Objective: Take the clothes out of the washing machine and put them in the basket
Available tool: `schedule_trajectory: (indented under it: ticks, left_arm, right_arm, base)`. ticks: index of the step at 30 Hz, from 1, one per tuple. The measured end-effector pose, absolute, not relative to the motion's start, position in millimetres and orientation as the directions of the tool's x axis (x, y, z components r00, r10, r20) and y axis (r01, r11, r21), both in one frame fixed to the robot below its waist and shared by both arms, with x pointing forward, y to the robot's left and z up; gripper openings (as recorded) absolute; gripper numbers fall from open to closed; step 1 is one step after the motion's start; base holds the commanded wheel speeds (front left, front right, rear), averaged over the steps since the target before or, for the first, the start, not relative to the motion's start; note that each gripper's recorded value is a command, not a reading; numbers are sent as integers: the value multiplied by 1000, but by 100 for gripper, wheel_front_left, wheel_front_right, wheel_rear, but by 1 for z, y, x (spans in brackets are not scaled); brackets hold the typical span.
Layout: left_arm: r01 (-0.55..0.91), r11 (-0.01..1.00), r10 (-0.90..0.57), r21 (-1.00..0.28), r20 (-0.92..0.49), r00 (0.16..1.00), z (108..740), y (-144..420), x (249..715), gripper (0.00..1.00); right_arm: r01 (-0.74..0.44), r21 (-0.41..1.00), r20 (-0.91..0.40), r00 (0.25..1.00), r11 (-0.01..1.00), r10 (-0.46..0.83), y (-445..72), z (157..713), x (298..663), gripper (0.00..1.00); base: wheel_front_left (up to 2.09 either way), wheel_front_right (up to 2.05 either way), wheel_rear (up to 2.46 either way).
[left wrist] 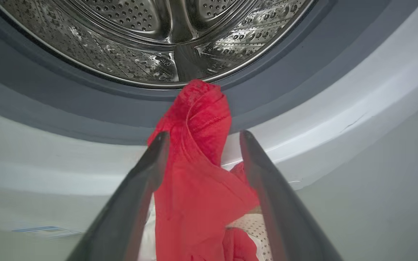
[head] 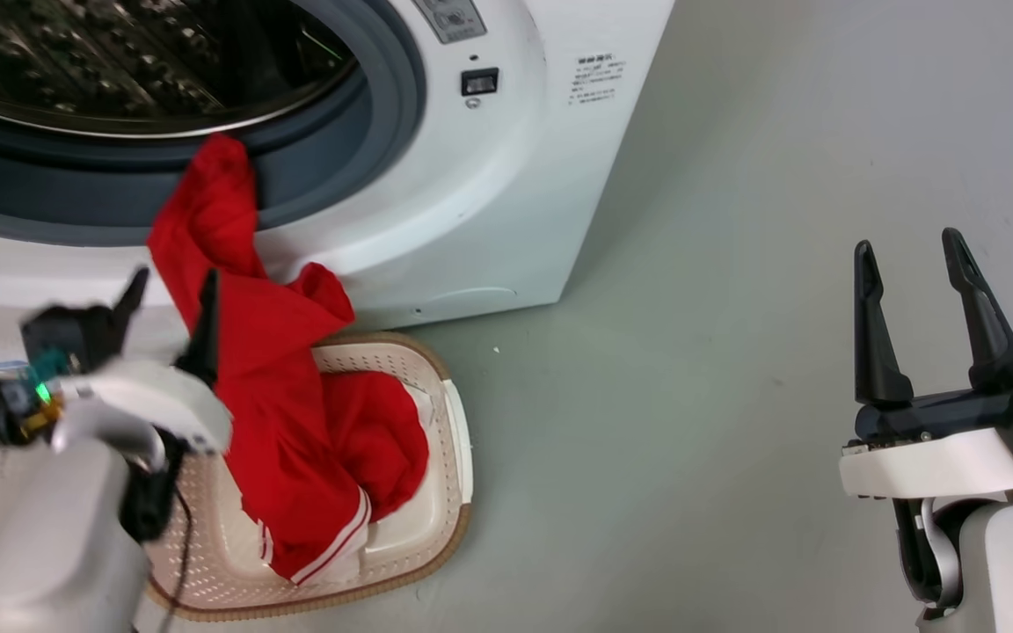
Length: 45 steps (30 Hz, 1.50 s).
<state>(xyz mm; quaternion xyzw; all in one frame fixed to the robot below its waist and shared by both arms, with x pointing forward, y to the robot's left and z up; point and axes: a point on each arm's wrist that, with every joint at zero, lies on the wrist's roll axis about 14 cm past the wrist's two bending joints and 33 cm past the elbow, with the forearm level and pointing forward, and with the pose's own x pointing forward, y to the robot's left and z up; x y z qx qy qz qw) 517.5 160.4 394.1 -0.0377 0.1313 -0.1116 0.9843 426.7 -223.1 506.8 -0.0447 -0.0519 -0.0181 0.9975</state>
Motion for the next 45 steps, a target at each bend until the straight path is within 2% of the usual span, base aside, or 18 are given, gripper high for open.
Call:
schedule_trajectory:
  ticks: [6, 11, 18, 26, 27, 28, 29, 35, 45]
  left_arm:
    - [270, 962, -272, -52, -321, 907, 393, 155, 560, 100]
    - [284, 958, -269, -31, -434, 860, 375, 160, 585, 100]
    - [332, 943, -281, -7, -551, 786, 349, 155, 605, 100]
    - [341, 939, -294, -51, -636, 714, 326, 145, 609, 100]
    - [344, 937, -297, -55, -643, 707, 325, 144, 609, 70]
    - [347, 936, -303, -64, -646, 700, 323, 142, 609, 8]
    - [350, 934, -311, -74, -651, 693, 322, 139, 608, 0]
    - [355, 931, -326, -83, -625, 709, 327, 139, 607, 0]
    - [344, 937, -328, -54, -466, 822, 374, 150, 596, 0]
  right_arm:
    - [62, -87, 71, 996, 994, -56, -232, 494, 428, 100]
    - [72, -84, 47, 997, 994, -68, -236, 483, 432, 100]
    - [84, -78, 11, 996, 993, -84, -242, 469, 435, 100]
    - [89, -78, -7, 996, 993, -90, -244, 460, 440, 100]
    - [89, -78, -8, 996, 993, -89, -244, 460, 440, 100]
    - [88, -78, -10, 996, 993, -89, -244, 459, 441, 100]
    - [88, -78, -12, 996, 993, -89, -244, 458, 441, 100]
    - [84, -78, -3, 996, 993, -84, -243, 460, 444, 100]
    - [71, -93, 55, 996, 993, -66, -237, 486, 436, 100]
  base:
    - [0, 0, 0]
    - [0, 0, 0]
    - [0, 0, 0]
    - [0, 0, 0]
    - [0, 0, 0]
    - [0, 0, 0]
    - [0, 0, 0]
    - [0, 0, 0]
    - [0, 0, 0]
